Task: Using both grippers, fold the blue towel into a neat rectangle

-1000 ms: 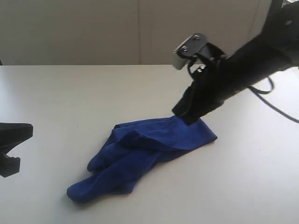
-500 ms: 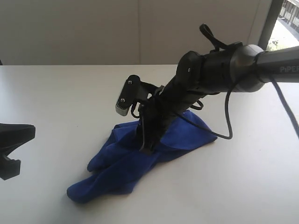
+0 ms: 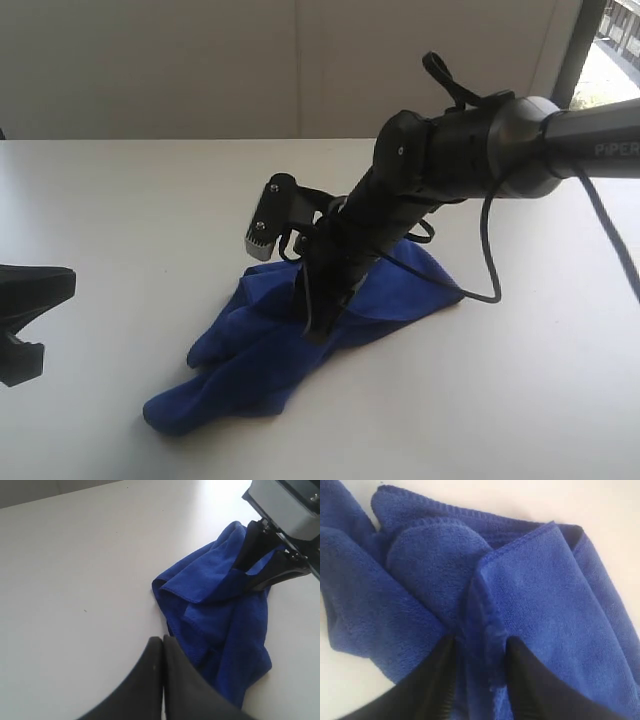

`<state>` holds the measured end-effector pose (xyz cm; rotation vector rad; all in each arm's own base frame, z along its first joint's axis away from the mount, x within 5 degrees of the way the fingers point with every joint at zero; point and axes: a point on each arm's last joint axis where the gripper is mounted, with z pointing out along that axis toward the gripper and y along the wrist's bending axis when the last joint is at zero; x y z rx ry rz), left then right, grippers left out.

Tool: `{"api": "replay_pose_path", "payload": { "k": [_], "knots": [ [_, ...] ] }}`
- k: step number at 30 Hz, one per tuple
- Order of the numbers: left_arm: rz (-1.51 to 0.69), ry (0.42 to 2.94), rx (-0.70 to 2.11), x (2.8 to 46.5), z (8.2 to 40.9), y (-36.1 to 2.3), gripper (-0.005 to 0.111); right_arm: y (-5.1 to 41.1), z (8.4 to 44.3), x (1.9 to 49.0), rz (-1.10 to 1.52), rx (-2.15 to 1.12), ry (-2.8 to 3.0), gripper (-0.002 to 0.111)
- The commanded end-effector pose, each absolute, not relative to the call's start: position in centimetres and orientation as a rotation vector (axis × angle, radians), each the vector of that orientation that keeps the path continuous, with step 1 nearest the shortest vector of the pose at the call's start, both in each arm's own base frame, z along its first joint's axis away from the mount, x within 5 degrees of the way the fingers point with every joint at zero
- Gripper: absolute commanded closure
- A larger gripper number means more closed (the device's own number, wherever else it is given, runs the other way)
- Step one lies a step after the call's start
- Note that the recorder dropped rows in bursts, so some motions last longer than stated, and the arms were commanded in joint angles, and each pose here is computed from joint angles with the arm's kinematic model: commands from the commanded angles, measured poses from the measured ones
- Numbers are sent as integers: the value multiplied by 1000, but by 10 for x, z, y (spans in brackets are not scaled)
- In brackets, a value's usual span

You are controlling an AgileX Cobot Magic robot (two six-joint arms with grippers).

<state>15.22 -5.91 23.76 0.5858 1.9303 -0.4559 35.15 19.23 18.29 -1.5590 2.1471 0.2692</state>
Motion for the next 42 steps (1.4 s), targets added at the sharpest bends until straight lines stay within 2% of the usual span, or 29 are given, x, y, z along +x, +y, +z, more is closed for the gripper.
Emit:
{"api": "replay_pose_path", "payload": {
  "k": [1,4,8,9,13,17,22,26,30,35,42],
  "knots": [
    [-455,1937,601,151,235,-59,107,193,180,352,282,-1550,2161,76],
    [-455,1937,601,151,235,-59,107,194,177,352,304,-1531,2174,80],
    [-455,1937,601,151,235,-59,107,194,177,357,272,-1500,2156,106],
    [-455,1937,601,151,235,-59,107,194,180,358,259,-1482,2144,108],
    [-452,1935,605,151,235,-59,107,192,210,361,184,-1380,2056,108],
    [-465,1940,585,152,235,-60,107,180,261,359,85,-1207,1941,108],
    [-493,1971,574,157,229,-61,107,147,316,347,-45,-1025,1917,108],
    [-576,1903,719,159,225,-71,106,119,350,328,-152,-877,1957,108],
    [-623,1783,892,158,224,-84,91,104,378,309,-170,-742,1949,108],
    [-620,1704,1043,151,223,-98,62,92,413,278,-159,-678,1867,108],
    [-506,1753,1140,146,214,-110,59,73,462,242,-183,-537,1750,108]
  ]
}}
